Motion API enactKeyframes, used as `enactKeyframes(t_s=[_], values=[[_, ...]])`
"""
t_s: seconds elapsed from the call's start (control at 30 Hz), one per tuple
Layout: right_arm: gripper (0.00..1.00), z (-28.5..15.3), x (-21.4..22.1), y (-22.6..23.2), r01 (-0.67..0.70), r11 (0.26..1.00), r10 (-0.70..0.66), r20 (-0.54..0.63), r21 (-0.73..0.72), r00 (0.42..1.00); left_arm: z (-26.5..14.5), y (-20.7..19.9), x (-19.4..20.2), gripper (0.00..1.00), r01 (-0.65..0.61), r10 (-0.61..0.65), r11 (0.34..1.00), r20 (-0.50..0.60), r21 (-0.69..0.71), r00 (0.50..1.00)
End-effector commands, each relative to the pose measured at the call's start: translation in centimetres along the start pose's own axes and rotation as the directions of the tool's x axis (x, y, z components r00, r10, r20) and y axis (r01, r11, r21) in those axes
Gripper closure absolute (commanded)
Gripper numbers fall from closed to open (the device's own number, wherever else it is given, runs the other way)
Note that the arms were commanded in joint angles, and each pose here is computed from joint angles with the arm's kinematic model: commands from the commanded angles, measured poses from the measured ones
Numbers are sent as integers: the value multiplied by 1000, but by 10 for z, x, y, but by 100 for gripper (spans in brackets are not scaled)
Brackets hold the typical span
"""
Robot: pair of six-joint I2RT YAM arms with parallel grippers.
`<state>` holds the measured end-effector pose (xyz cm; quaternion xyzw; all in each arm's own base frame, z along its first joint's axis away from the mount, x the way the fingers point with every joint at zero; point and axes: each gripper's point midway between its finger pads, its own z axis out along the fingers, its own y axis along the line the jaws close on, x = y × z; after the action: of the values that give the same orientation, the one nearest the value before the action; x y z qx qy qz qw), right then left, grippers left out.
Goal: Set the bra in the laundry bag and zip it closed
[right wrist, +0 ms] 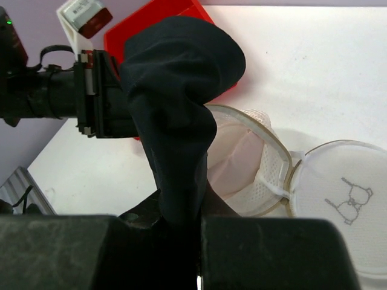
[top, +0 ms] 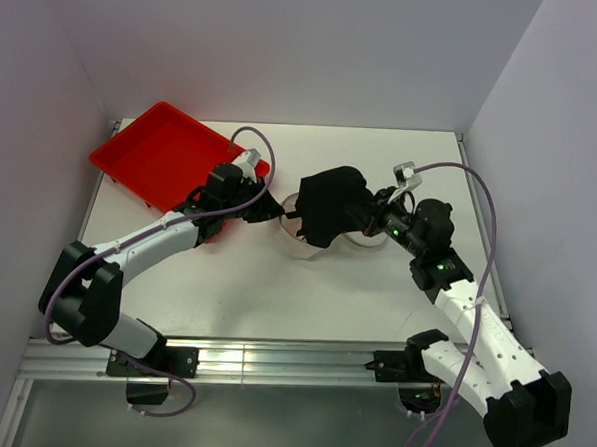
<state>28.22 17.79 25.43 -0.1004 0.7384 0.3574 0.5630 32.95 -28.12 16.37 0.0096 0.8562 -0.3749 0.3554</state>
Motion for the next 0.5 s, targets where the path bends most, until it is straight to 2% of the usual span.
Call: enactKeyframes(t_s=[0.0,0.1,0.47], values=[[100,11,-19,-2,31,999,-31,66,-7,997,2,-26,-24,90,-34,29,996,69,78,997],[100,20,-9,-9,25,1000,-25,30,4,999,2,-30,-25,100,-34,27,995,78,90,997],[100,48,45,-3,13,1000,-12,-127,0,992,-11,-51,-33,100,-40,15,982,133,187,991]])
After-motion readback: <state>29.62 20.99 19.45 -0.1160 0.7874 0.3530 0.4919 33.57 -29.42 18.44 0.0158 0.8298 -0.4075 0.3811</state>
